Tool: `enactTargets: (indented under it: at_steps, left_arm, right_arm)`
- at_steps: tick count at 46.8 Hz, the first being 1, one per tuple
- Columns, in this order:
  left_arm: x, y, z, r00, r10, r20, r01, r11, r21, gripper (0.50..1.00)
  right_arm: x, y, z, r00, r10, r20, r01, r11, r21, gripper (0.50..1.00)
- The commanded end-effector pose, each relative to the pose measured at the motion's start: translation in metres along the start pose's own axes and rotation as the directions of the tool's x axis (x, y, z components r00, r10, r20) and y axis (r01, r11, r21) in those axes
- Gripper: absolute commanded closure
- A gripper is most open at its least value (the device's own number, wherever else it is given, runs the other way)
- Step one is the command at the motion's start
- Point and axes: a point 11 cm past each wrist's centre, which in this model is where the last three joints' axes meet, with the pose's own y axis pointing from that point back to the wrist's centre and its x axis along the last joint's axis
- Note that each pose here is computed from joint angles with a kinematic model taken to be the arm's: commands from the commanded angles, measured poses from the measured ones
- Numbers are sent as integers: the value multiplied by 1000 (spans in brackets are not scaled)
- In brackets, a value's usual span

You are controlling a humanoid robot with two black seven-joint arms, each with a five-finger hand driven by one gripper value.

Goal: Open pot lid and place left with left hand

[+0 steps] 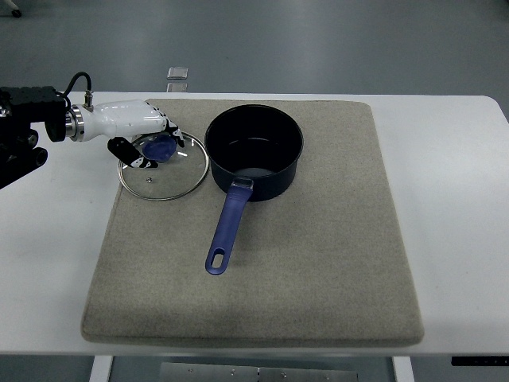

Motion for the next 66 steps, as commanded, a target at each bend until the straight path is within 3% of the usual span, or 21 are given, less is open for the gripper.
enactTargets:
  at_steps: [1, 13, 25, 37, 43, 50, 59, 66]
  left_arm:
    - [-1, 0, 0, 1000, 3, 7, -3, 1000, 0, 651]
    - [17, 2, 7, 998, 59, -13, -59, 998, -24, 645]
    - [60, 33, -16, 982, 179, -54, -177, 983, 45, 645]
    - [81, 39, -20, 956, 268, -120, -261, 963, 68, 645]
    - [118, 46, -24, 846, 447, -290, -435, 894, 108, 645]
    - [142, 60, -40, 582, 622, -523, -606, 761, 231, 645]
    - [134, 67, -69, 230, 708, -667, -655, 620, 432, 651]
    - [127, 51, -80, 40, 727, -685, -644, 543, 539, 658]
  right_arm:
    - [0, 0, 0, 1000, 0, 0, 0, 1000, 0, 583]
    - [0, 0, 0, 1000, 0, 1, 0, 1000, 0, 583]
    - [0, 0, 0, 1000, 0, 1, 0, 1000, 0, 583]
    - [0, 0, 0, 1000, 0, 0, 0, 1000, 0, 583]
    - [0, 0, 0, 1000, 0, 0, 0, 1000, 0, 583]
    - [0, 0, 0, 1000, 0, 0, 0, 1000, 0, 583]
    - [0, 0, 0, 1000, 0, 0, 0, 1000, 0, 583]
    - [0, 0, 0, 1000, 0, 0, 0, 1000, 0, 583]
